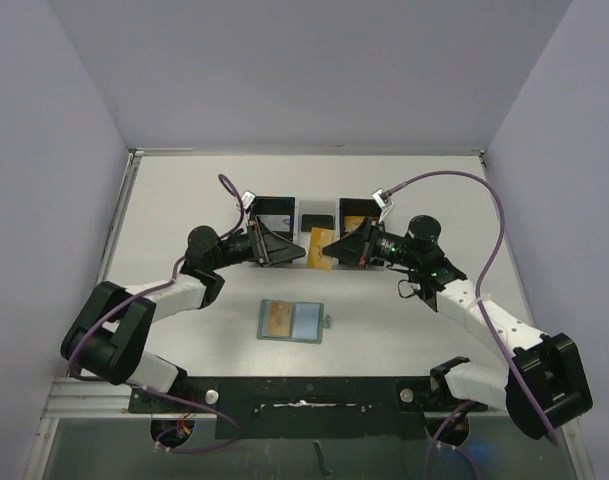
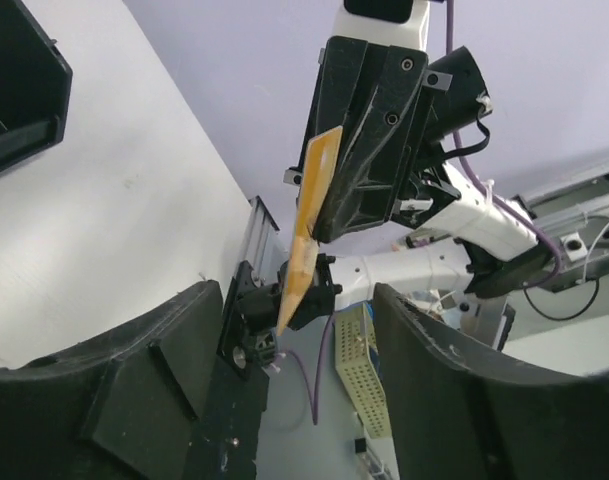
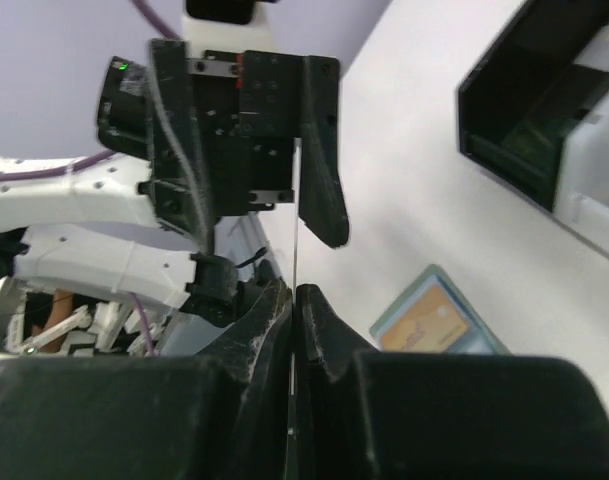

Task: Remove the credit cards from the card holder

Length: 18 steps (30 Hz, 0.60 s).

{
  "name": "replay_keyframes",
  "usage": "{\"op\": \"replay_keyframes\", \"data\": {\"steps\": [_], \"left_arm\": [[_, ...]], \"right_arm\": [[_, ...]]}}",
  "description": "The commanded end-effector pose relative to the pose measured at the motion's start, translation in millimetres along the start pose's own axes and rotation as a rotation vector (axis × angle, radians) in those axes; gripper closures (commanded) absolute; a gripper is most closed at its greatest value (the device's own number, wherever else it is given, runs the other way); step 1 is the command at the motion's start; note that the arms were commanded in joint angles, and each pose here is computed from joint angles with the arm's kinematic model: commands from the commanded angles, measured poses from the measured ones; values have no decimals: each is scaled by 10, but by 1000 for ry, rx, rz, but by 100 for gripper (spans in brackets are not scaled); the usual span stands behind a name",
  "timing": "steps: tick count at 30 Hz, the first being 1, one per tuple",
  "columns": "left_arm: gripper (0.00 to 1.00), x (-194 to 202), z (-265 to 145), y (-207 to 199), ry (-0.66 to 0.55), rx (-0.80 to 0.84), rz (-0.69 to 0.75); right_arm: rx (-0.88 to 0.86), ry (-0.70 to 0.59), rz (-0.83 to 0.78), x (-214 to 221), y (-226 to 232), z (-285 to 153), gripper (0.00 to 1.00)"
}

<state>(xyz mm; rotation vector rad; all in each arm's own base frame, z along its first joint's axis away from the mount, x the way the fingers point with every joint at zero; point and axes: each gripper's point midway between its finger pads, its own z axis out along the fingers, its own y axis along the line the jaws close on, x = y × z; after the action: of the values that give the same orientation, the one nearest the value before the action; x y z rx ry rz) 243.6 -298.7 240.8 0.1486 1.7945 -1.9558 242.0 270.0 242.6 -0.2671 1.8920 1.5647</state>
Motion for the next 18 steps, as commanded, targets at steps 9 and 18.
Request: {"op": "replay_keyframes", "data": {"steps": [9,18], "left_arm": [[29,-395,-678,822,-197,-754,202],[28,-227,-1158,1157,-196,-1008,185]], "right_arm": [[602,-145,-513,-753,-797,-592,100],[876,96,-1110,-1164,-1308,-694,100]]}}
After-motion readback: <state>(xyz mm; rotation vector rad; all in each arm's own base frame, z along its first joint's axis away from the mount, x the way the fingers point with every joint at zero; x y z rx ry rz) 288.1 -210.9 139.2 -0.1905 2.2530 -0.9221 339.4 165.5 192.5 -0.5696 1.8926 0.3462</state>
